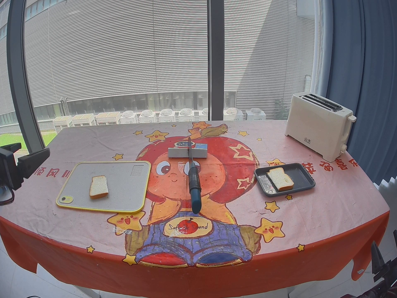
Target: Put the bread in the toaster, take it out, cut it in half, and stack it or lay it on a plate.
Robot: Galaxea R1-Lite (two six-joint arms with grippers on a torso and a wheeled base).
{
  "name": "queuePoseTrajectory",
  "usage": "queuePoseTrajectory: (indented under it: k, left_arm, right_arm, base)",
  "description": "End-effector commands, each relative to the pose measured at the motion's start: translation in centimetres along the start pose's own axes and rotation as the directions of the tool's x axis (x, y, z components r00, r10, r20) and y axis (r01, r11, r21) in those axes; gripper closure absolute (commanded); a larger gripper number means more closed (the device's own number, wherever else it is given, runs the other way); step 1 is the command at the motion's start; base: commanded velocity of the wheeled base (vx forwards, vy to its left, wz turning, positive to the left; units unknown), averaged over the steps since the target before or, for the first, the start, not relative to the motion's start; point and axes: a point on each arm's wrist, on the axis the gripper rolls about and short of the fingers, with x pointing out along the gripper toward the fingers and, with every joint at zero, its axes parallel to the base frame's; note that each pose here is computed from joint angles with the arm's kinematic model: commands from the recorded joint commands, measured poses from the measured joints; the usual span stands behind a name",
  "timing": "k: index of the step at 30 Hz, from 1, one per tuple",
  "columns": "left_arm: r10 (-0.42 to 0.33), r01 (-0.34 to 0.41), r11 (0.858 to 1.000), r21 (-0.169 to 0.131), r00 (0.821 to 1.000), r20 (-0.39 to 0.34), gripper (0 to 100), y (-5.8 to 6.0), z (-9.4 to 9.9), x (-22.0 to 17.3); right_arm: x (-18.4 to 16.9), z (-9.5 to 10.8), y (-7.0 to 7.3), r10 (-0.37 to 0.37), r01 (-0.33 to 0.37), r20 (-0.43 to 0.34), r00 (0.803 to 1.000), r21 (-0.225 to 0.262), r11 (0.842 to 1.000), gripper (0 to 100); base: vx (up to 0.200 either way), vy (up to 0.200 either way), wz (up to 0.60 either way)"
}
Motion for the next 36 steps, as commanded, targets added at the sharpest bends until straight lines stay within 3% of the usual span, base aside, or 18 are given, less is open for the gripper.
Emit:
queuePoseTrajectory:
  k: [1, 2, 3, 6, 15, 23, 31, 36]
  left_arm:
    - [-0.003, 0.001, 1.0, -0.027, 0.998, -0.061, 0, 0.6, 1.3, 3.6]
    - [-0.003, 0.001, 0.999, -0.038, 0.998, -0.063, 0, 0.6, 1.3, 3.8]
    - [0.005, -0.01, 0.997, -0.07, 0.997, -0.078, 0, 0.7, 1.4, 4.2]
    - [0.01, -0.017, 0.996, -0.091, 0.996, -0.084, 0, 1.1, 1.4, 4.8]
    - [0.021, -0.028, 0.995, -0.091, 0.997, -0.079, 0, 1.2, 1.8, 5.2]
    - [0.009, -0.025, 0.994, -0.102, 0.989, -0.149, 0, 1.4, 1.2, 7.6]
    - [0.035, -0.061, 0.993, -0.103, 0.97, -0.24, 0, 1.7, 0.0, 10.4]
    - [0.085, -0.12, 0.989, -0.089, 0.942, -0.324, 0, 2.1, -1.3, 13.3]
  right_arm:
    - [0.1, -0.4, 0.0, 0.0, 0.0, -0.016, 1.0, 0.0, 1.0, 0]
    - [0.1, -0.4, 0.0, 0.0, 0.0, -0.018, 1.0, 0.0, 1.0, 0]
    - [0.1, -0.4, 0.0, 0.0, 0.0, -0.018, 1.0, 0.0, 1.0, 0]
    - [0.1, -0.4, 0.0, 0.0, 0.0, -0.018, 1.0, 0.0, 1.0, 0]
    - [0.1, -0.4, 0.0, 0.0, 0.0, -0.016, 1.0, 0.0, 1.0, 0]
    - [0.1, -0.4, 0.0, 0.0, 0.0, -0.018, 1.0, 0.0, 1.0, 0]
    - [0.1, -0.5, 0.0, 0.0, 0.0, -0.018, 1.0, 0.0, 1.0, 0]
    - [0.1, -0.4, 0.0, 0.0, 0.0, -0.018, 1.0, 0.0, 1.0, 0]
  base:
    - [0.0, 0.0, 0.0]
    - [0.0, 0.0, 0.0]
    - [0.0, 0.0, 0.0]
    - [0.0, 0.0, 0.0]
    - [0.0, 0.0, 0.0]
    - [0.0, 0.0, 0.0]
    - [0.0, 0.0, 0.0]
    - [0.0, 0.0, 0.0]
